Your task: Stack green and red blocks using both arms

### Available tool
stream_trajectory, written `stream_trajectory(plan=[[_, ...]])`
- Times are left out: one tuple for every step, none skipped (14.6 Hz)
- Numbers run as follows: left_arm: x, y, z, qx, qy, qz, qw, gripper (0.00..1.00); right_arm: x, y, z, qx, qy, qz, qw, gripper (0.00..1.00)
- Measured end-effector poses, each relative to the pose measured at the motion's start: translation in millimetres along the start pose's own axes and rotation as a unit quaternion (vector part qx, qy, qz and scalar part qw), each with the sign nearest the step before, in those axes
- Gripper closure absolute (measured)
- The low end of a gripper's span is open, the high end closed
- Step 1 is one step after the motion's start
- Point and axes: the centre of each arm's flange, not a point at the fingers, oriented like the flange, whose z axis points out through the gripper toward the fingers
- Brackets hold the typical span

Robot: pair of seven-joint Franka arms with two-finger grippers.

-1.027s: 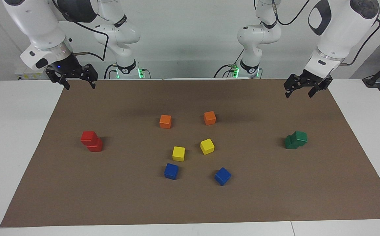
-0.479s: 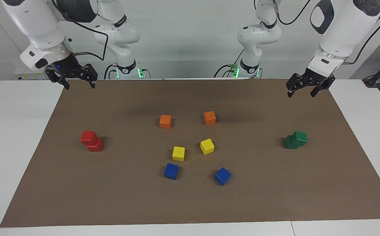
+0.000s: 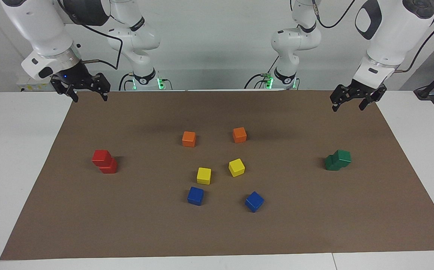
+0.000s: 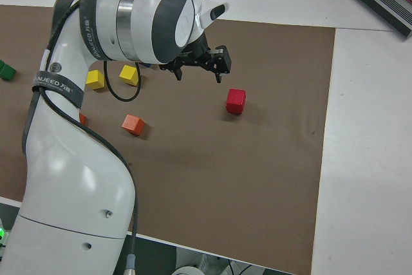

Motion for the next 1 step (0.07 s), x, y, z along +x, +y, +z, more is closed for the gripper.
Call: stream_trajectory(plan=[[0.0, 0.2, 0.0, 0.000, 0.000, 0.000, 1.000, 0.00, 0.0, 0.0, 0.0, 0.000, 0.000, 0.000, 1.000, 0.00]])
